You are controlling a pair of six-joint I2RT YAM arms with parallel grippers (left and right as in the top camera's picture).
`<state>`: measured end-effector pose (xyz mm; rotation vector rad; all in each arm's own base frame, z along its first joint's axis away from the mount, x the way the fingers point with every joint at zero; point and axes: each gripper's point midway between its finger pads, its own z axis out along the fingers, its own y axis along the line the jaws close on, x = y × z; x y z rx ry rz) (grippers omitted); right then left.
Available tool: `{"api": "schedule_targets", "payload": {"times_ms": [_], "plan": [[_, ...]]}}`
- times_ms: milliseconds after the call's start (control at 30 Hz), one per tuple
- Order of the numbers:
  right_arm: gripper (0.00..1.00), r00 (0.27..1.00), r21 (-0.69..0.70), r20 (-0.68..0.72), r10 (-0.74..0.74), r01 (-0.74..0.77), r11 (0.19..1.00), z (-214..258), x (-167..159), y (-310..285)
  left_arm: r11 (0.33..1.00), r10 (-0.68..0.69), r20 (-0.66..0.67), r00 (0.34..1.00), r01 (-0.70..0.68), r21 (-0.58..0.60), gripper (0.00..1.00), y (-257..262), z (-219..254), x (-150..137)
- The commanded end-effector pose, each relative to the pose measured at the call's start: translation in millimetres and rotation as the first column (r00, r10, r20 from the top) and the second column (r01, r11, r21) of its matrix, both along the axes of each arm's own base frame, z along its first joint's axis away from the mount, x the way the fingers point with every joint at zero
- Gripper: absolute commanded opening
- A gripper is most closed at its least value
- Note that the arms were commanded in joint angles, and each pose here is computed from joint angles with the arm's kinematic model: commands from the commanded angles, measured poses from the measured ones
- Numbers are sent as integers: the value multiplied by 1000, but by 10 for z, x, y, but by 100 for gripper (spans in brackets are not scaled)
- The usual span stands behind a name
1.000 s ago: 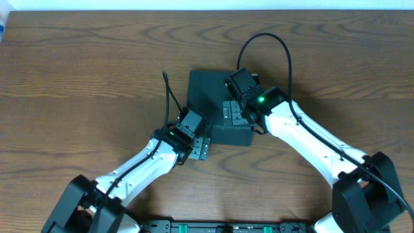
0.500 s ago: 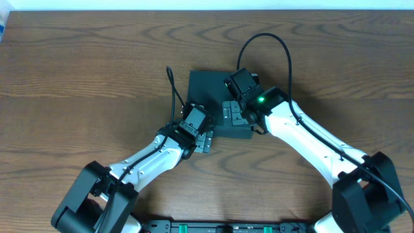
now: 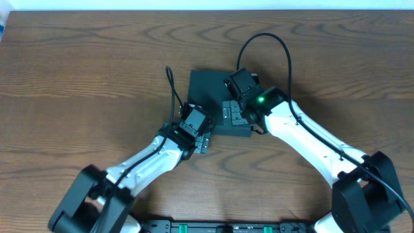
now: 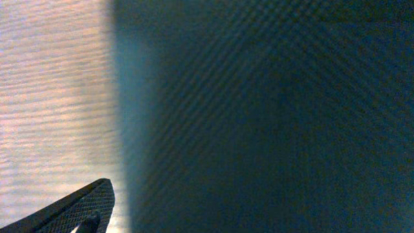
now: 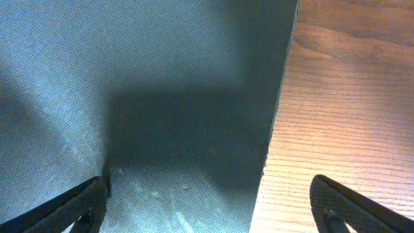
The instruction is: Pack container
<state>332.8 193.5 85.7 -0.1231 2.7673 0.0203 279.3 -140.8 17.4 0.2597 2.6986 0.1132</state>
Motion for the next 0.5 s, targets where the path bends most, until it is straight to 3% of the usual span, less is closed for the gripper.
{"api": "schedule_targets", "payload": {"times_ms": [0,233,467], "plan": [[99,1000,-30,-23,-5,4,1000,-116,-16,-55,999,8,90,996,-5,-35,96,-27,374,65],[99,1000,43,26,5,-6,999,181,-35,1,988,39,256,966,2,-157,96,21,1112,53],[99,992,147,90,-91,77,986,731,-188,-148,968,230,318,920,-183,-173,96,599,1293,277]]}}
